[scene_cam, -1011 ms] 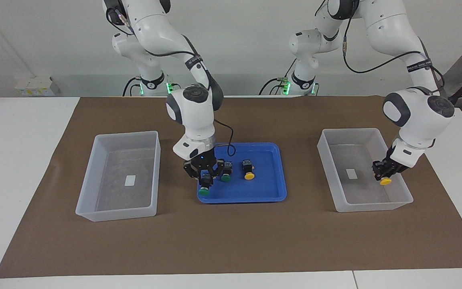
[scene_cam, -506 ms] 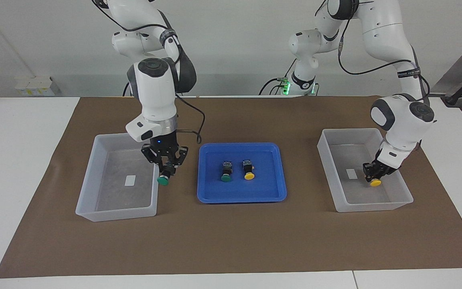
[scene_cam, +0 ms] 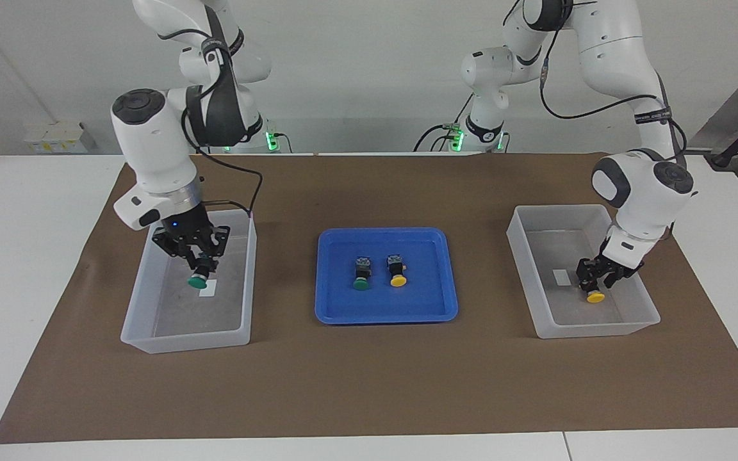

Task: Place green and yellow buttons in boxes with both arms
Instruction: 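Carry the yellow button to its box while the right gripper carries green, then reach the left gripper to the remaining yellow button while the right gripper returns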

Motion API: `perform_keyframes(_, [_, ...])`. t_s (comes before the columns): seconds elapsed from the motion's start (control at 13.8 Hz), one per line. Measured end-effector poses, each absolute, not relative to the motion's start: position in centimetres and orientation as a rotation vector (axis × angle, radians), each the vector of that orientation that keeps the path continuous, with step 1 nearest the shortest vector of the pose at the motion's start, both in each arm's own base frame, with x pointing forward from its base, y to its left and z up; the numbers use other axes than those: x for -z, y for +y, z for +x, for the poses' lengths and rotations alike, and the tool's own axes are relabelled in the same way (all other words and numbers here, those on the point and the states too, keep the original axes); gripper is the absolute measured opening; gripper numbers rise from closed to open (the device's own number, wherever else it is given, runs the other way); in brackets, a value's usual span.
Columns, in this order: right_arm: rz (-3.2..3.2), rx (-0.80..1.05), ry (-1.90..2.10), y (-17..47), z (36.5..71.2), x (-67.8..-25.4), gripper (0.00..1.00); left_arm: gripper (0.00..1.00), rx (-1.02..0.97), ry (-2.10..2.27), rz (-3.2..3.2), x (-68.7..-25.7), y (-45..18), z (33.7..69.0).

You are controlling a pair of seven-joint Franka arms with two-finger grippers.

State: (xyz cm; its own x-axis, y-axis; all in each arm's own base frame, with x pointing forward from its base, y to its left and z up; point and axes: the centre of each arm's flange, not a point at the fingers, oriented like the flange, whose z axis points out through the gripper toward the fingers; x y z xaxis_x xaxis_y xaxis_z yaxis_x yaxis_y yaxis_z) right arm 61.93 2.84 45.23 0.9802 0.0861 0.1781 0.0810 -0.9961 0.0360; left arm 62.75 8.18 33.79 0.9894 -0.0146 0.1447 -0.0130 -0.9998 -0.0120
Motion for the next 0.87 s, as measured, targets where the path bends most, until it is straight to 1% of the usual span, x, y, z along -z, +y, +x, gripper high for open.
perform_keyframes(0.07, [3.09,-0.29,0.188,2.3,61.9,-44.0,0.38,0.74,0.216,0.031,-3.126,-35.0,7.9,63.3])
perform_keyframes(0.29, [3.07,-0.307,0.309,1.1,62.5,-40.2,0.38,0.74,0.168,0.093,-3.138,-40.2,4.8,65.1])
perform_keyframes(0.51, [3.058,-0.336,0.332,-1.1,63.7,-36.1,0.38,0.74,0.14,0.073,-3.152,-45.1,-0.4,66.0])
perform_keyframes(0.65, [3.063,-0.321,0.314,-2.0,64.1,-34.1,0.38,0.74,0.129,0.026,-3.161,-46.4,-5.0,65.9])
perform_keyframes(0.79, [3.065,-0.316,0.296,-2.8,64.3,-33.6,0.38,0.73,0.123,-0.031,-3.169,-46.4,-9.8,65.4])
perform_keyframes(0.87, [3.065,-0.318,0.291,-3.0,64.5,-33.4,0.38,0.7,0.12,-0.053,-3.173,-46.3,-12.4,65.0])
